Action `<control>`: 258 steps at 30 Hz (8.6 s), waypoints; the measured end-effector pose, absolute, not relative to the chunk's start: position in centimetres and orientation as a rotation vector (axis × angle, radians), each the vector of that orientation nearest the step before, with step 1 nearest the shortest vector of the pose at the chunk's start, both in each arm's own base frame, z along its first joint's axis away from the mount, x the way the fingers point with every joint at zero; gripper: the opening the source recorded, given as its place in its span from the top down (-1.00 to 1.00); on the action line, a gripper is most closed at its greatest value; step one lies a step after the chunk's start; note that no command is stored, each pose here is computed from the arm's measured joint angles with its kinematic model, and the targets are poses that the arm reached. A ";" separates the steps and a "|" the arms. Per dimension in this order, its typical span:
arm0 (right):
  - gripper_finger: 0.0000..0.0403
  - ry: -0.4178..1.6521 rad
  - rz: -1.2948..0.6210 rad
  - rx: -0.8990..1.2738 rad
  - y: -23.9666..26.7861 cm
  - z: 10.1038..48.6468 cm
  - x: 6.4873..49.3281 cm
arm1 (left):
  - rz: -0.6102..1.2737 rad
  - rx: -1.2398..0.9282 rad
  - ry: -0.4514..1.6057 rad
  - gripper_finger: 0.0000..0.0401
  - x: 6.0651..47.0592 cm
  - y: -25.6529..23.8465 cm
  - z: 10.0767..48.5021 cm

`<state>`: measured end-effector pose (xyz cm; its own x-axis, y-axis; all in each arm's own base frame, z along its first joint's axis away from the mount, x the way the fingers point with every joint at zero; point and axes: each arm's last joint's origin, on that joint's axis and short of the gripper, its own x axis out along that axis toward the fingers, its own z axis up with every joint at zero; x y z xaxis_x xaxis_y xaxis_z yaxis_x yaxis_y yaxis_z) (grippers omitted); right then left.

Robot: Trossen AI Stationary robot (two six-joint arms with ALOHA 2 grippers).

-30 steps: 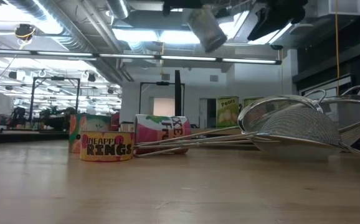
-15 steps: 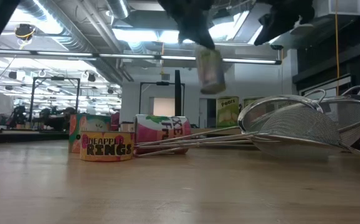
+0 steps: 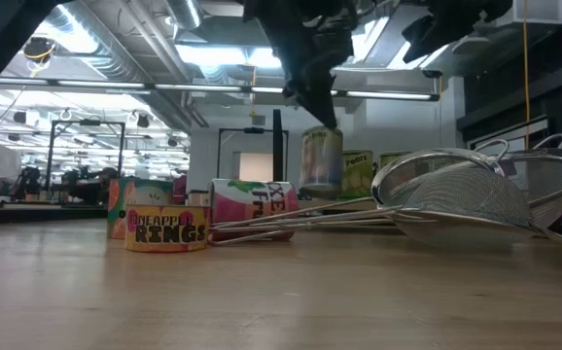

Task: Pick and place cans onto a shelf
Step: Put the canned peaches on the shelf

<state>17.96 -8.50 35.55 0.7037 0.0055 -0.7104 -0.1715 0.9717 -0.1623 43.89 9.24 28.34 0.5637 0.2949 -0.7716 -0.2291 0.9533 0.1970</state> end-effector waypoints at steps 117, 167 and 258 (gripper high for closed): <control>0.34 0.759 0.085 -0.114 -8.5 35.6 18.2 | 0.301 0.098 0.691 0.76 26.6 4.4 34.0; 0.34 0.691 -0.215 -0.040 -16.3 26.3 31.8 | 0.122 0.028 0.554 0.78 22.0 0.7 24.3; 0.81 0.771 -0.098 -0.061 -18.1 23.3 32.0 | 0.130 0.003 0.554 0.78 22.0 0.7 24.3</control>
<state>32.02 -18.13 23.26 0.7128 -0.1102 -0.6927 0.0657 0.9937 -0.0905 22.00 0.68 24.32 0.8423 0.1238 -0.5246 -0.1224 0.9918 0.0375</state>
